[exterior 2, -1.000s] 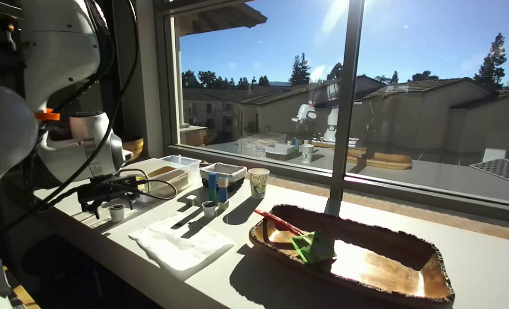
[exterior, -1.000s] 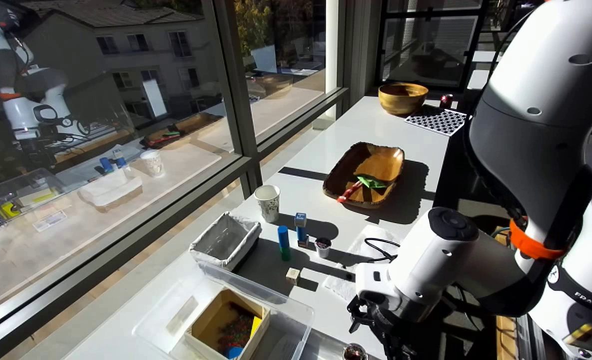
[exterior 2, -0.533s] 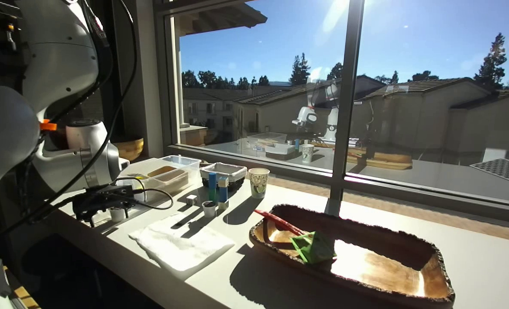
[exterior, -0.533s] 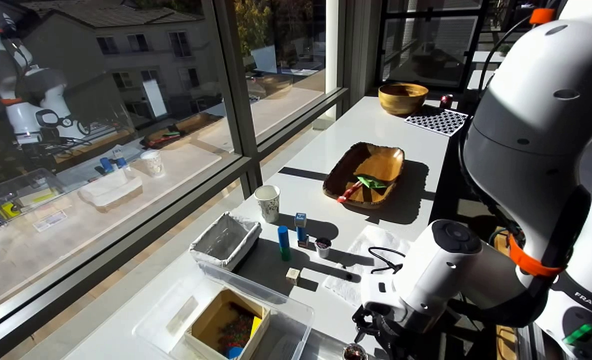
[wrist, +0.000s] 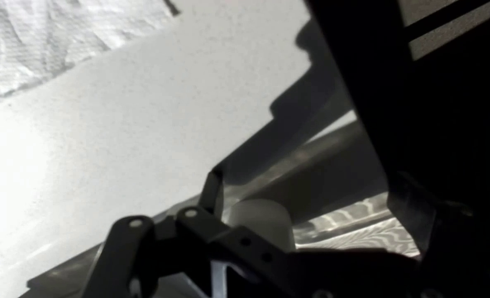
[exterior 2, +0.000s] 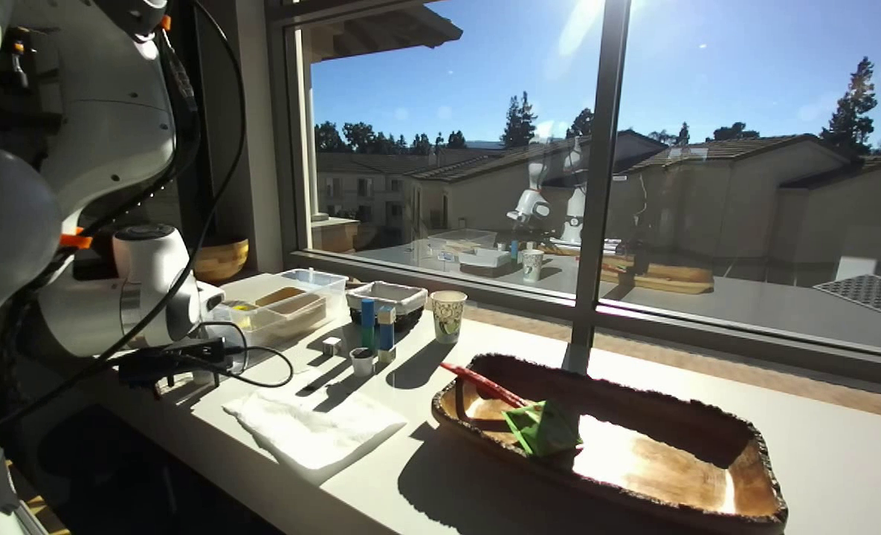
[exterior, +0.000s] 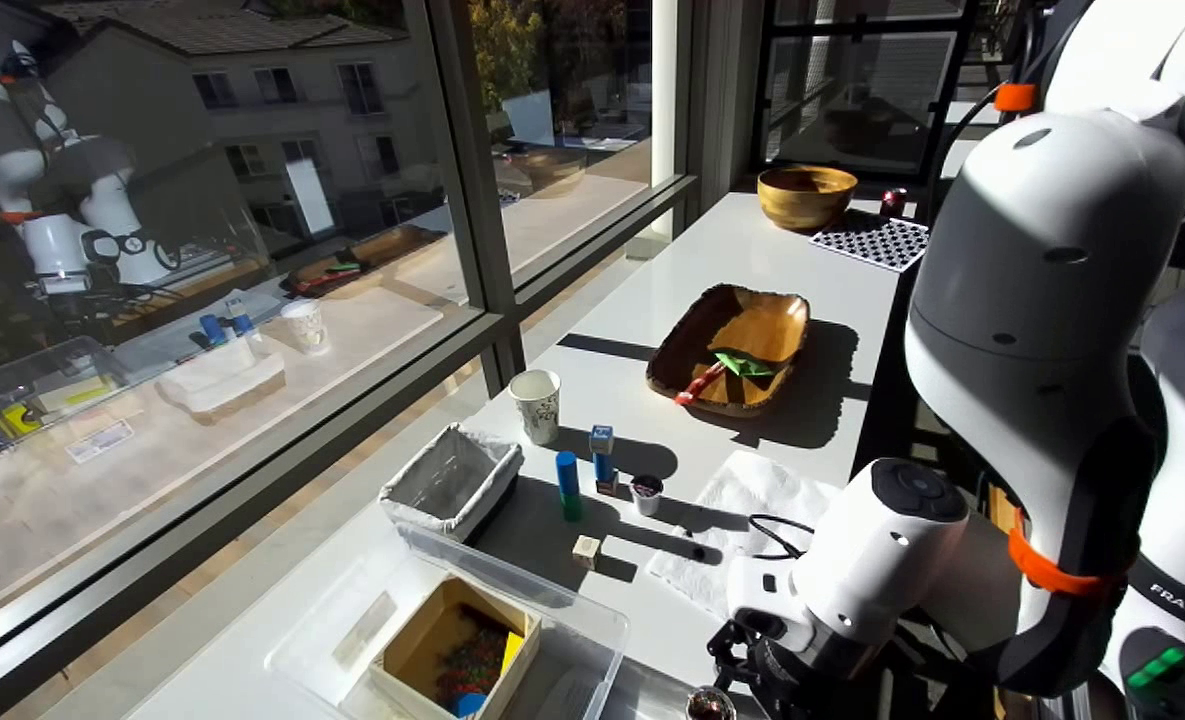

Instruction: Pick up the bottle from the left and put some of the objects onto the towel

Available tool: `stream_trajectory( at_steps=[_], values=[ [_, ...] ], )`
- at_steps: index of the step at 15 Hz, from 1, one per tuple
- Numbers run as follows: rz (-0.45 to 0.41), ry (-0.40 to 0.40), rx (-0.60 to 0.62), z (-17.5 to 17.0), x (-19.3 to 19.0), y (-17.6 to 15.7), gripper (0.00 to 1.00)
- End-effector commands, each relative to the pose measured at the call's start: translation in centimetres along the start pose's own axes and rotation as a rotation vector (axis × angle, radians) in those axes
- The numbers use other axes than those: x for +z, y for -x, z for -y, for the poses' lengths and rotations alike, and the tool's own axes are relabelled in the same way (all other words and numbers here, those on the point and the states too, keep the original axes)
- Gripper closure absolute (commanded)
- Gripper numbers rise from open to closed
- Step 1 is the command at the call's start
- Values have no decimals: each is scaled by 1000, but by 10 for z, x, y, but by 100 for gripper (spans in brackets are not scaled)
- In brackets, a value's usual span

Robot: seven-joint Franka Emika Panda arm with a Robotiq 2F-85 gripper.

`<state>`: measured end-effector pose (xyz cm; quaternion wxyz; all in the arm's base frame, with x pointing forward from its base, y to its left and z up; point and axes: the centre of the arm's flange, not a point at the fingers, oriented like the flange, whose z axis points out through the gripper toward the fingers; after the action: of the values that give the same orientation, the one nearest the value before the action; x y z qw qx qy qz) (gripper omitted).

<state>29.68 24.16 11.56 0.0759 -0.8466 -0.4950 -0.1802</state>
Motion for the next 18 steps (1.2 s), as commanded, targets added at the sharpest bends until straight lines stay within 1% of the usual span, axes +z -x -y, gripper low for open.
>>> stream_trajectory(
  at_steps=[1, 13, 14, 15, 16, 17, 18],
  values=[
    [-34, -5, 33, -1, 11, 4, 0],
    [-112, 4, 128, -12, 12, 1, 0],
    [-118, 7, 135, -14, 12, 1, 2],
    [-125, 14, 144, -16, 12, 1, 7],
    [-132, 19, 150, -17, 12, 1, 7],
    [-139, 24, 158, -19, 11, 0, 12],
    [-146, 28, 162, -20, 11, 0, 11]
  ],
)
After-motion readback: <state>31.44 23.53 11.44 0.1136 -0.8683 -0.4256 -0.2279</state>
